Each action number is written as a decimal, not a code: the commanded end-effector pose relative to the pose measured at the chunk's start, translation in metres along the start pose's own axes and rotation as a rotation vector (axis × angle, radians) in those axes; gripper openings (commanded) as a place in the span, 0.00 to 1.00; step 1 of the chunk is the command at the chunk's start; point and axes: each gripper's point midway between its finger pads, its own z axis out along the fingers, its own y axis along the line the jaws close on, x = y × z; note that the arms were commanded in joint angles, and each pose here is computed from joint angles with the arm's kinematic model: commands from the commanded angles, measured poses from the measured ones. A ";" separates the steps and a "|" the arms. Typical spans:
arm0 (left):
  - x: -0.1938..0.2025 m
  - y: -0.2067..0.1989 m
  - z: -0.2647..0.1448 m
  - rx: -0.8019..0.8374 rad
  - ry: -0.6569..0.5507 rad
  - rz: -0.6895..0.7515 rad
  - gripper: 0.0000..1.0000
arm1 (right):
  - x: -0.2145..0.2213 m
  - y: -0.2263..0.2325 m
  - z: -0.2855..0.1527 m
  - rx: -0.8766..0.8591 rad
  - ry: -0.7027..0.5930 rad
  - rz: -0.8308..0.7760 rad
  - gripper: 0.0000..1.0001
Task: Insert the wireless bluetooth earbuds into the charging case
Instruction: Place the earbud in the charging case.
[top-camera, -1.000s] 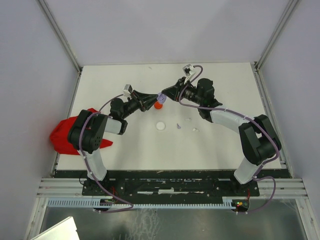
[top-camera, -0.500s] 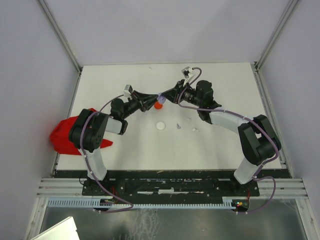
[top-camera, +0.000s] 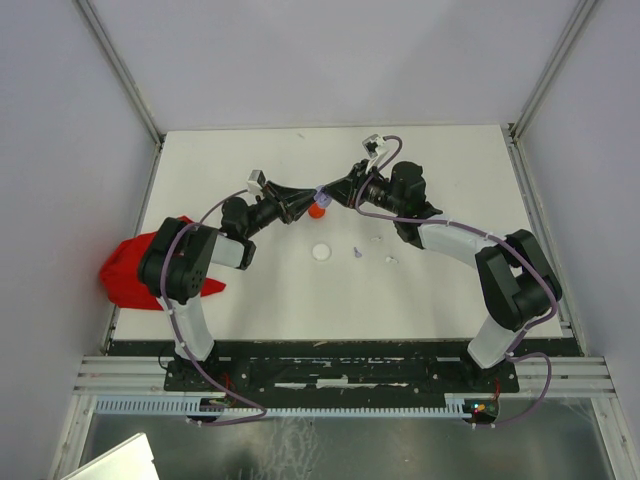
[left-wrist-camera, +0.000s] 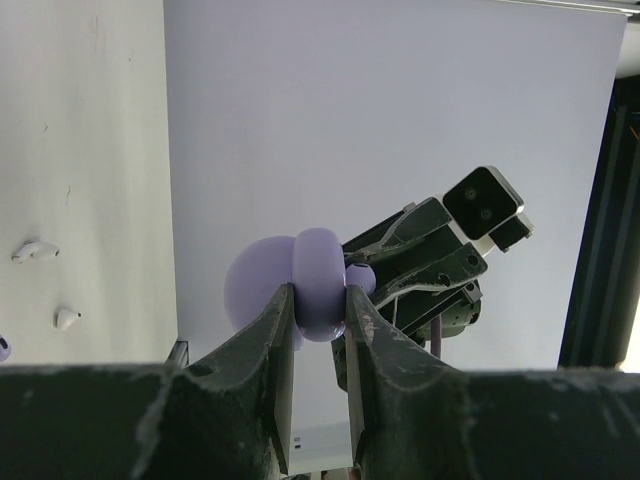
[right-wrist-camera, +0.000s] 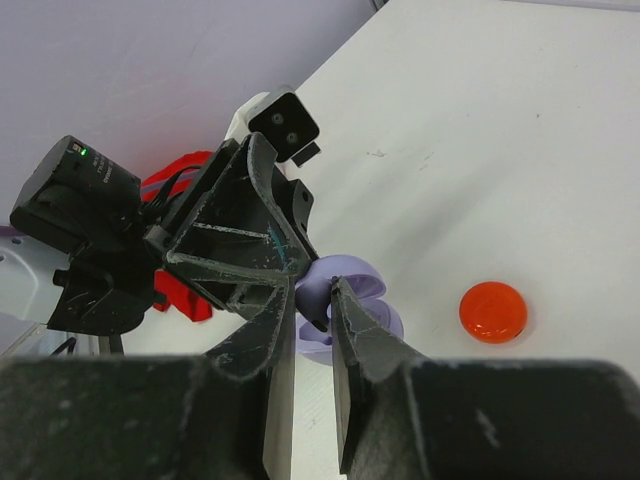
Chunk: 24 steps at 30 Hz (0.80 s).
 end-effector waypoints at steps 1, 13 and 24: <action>0.001 -0.026 0.005 0.091 0.011 0.013 0.03 | -0.026 0.019 -0.003 -0.043 -0.072 -0.039 0.03; 0.001 -0.032 0.006 0.110 0.011 0.016 0.03 | -0.015 0.012 -0.002 -0.023 -0.052 -0.025 0.03; 0.001 -0.034 0.006 0.121 0.009 0.012 0.03 | -0.015 0.010 0.000 -0.013 -0.056 -0.020 0.03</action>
